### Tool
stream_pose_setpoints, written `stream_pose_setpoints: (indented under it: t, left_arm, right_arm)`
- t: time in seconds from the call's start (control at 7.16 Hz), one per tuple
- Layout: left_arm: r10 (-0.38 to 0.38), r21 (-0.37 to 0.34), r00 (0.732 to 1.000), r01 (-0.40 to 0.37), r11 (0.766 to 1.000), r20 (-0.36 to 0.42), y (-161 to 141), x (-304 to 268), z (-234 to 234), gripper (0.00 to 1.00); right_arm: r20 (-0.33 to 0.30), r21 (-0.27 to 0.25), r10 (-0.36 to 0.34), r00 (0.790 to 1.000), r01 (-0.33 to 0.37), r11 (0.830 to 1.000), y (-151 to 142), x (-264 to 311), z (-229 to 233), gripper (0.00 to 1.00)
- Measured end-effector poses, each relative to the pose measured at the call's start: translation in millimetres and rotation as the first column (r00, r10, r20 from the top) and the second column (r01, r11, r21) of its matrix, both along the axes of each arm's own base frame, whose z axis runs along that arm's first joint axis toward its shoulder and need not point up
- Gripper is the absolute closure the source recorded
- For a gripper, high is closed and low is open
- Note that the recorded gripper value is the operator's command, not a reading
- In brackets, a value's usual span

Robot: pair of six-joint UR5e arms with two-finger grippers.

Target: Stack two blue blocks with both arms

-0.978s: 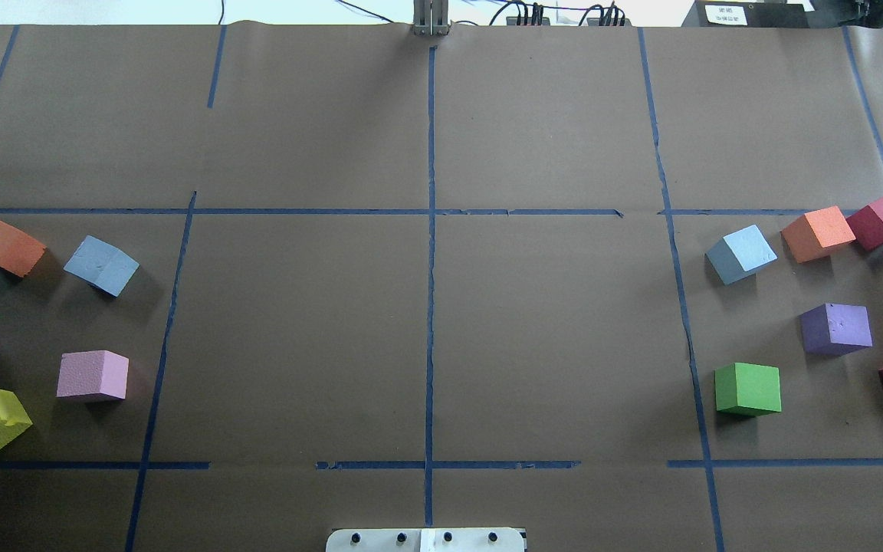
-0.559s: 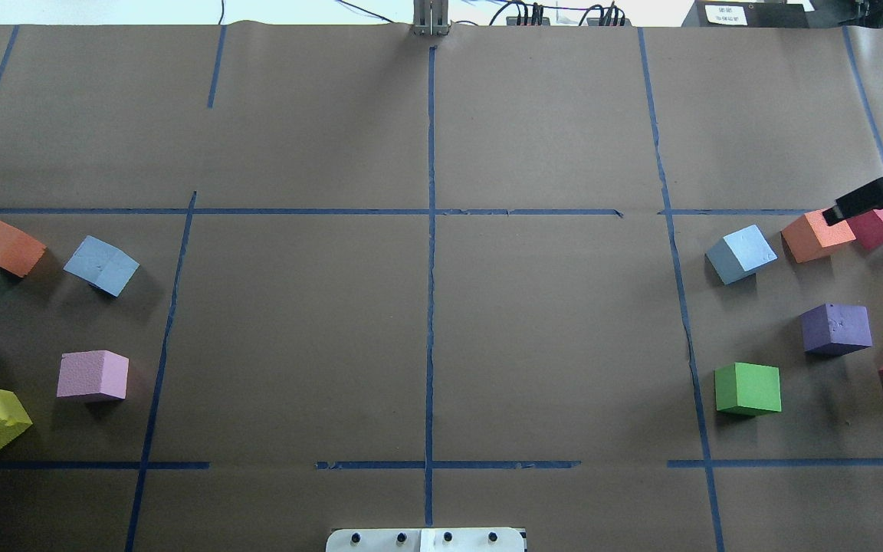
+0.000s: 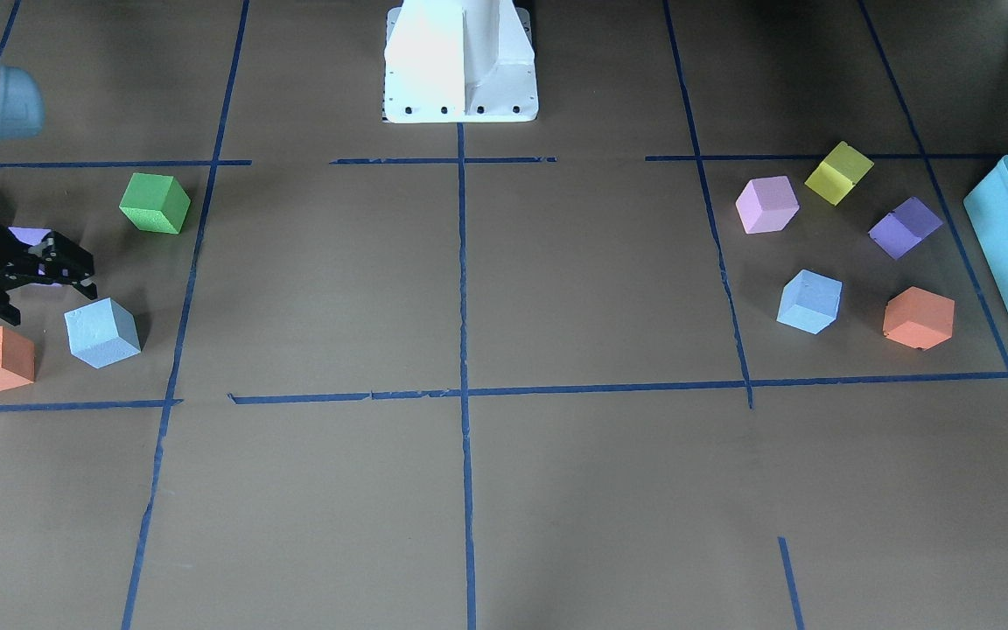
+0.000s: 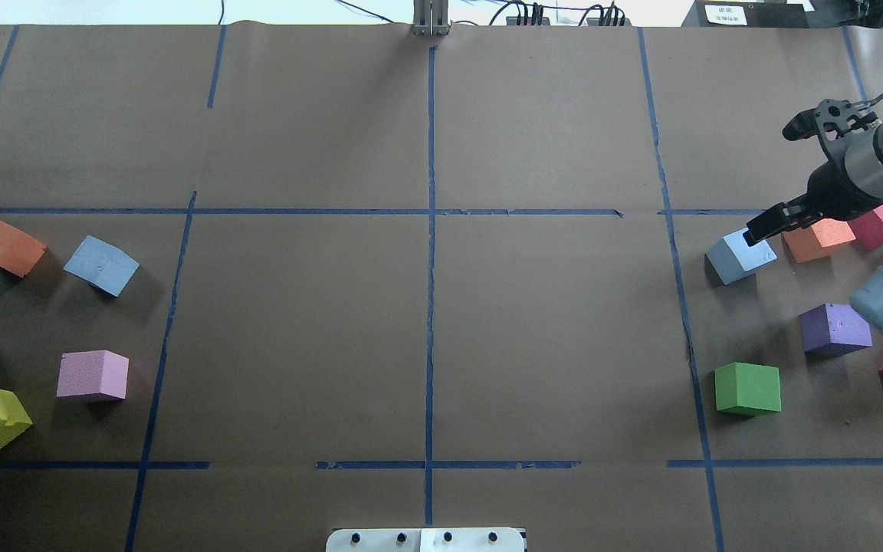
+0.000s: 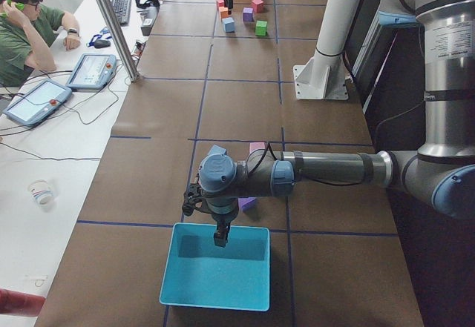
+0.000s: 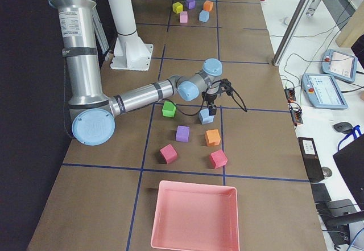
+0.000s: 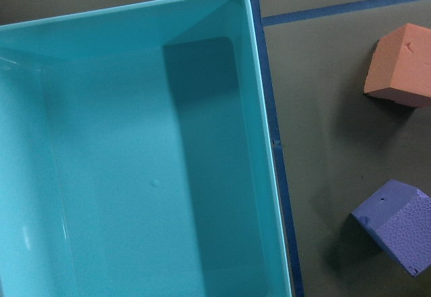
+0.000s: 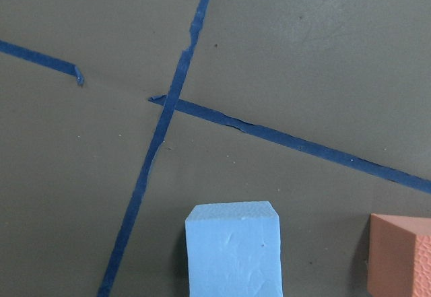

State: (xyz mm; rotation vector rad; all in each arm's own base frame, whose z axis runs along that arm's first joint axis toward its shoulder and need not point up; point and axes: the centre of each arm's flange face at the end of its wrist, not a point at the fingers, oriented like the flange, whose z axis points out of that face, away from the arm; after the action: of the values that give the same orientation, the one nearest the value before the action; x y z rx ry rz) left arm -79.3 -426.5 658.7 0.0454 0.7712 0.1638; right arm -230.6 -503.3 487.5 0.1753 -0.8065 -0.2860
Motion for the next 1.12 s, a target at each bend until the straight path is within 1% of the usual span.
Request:
stream_pose_setpoints:
  t: [0.56, 0.7, 0.84, 0.98, 1.12]
  left_arm:
    - [0.0, -0.001, 1.0, 0.0, 1.0, 0.0, 0, 0, 0, 0.0]
    - [0.0, -0.001, 1.0, 0.0, 1.0, 0.0, 0, 0, 0, 0.0]
    - [0.0, -0.001, 1.0, 0.0, 1.0, 0.0, 0, 0, 0, 0.0]
    - [0.0, -0.001, 1.0, 0.0, 1.0, 0.0, 0, 0, 0, 0.0]
    - [0.0, -0.001, 1.0, 0.0, 1.0, 0.0, 0, 0, 0, 0.0]
  right_arm:
    - [-0.057, -0.031, -0.046, 0.997, 0.045, 0.999, 3, -37, 31, 0.0]
    - [-0.071, -0.04, -0.055, 0.996, 0.052, 0.998, 3, -45, 39, 0.11]
    - [-0.08, -0.047, -0.064, 0.995, 0.061, 0.997, 2, -53, 44, 0.39]
    - [-0.084, -0.052, -0.071, 0.994, 0.067, 0.996, 0, -59, 47, 0.56]
    - [-0.085, -0.055, -0.074, 0.994, 0.069, 0.996, -2, -63, 47, 0.62]
